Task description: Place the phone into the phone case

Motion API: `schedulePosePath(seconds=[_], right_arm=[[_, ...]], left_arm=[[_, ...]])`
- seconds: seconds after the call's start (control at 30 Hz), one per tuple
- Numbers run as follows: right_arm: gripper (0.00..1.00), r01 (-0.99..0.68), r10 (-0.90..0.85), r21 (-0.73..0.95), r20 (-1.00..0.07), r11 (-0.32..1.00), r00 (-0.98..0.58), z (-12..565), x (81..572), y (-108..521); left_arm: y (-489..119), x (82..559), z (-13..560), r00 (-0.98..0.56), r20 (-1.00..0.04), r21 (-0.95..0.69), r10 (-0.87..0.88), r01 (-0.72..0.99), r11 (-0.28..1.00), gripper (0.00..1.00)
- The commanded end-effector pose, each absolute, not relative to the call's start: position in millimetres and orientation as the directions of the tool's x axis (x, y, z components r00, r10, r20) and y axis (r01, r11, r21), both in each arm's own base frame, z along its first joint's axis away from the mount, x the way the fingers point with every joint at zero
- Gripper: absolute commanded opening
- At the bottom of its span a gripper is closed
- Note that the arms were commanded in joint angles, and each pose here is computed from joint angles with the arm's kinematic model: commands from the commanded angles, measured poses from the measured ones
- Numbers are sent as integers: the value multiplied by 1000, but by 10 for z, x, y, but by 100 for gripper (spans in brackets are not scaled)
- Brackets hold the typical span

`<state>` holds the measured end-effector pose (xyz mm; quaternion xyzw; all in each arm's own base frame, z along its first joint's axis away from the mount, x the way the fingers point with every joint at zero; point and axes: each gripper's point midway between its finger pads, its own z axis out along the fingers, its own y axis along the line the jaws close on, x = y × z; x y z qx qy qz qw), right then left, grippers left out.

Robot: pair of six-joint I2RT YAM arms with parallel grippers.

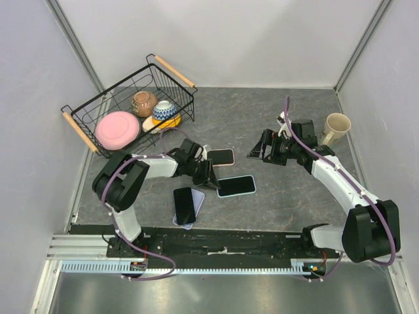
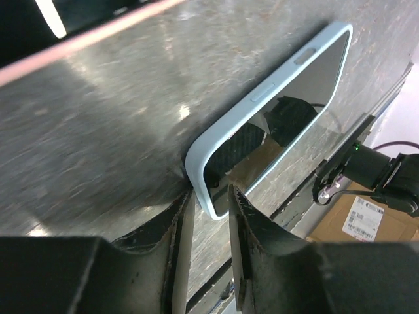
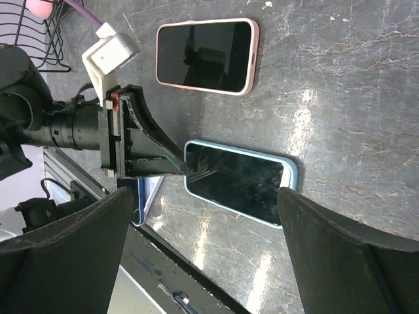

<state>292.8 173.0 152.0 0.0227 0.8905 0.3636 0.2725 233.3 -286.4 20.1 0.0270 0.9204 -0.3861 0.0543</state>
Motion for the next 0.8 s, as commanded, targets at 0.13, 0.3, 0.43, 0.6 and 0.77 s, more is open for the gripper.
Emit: schedulePosePath(seconds=[0.13, 0.3, 0.43, 0.6, 0.77], right_arm=[[98, -192, 237, 655, -507, 731, -829, 1622, 2949, 1690], [98, -191, 242, 643, -521, 742, -818, 1678, 2932, 1627], [98, -186, 248, 628, -537, 755, -806, 1725, 2926, 1553], [98, -188, 246, 607, -558, 772, -793, 1803, 2893, 1482], [98, -189, 238, 590, -569, 785, -787, 1847, 2876, 1442]], left_arm=[[-3469, 2332, 152, -990, -114, -728, 78, 136, 672, 31], [-3896, 2463, 221, -985, -129, -758, 110, 170, 629, 29], [-4183, 2538, 195, -984, -125, -774, 125, 175, 608, 29], [-4516, 2744, 192, -982, -149, -799, 117, 189, 571, 29], [-4655, 2847, 365, -974, -197, -814, 116, 228, 534, 31]])
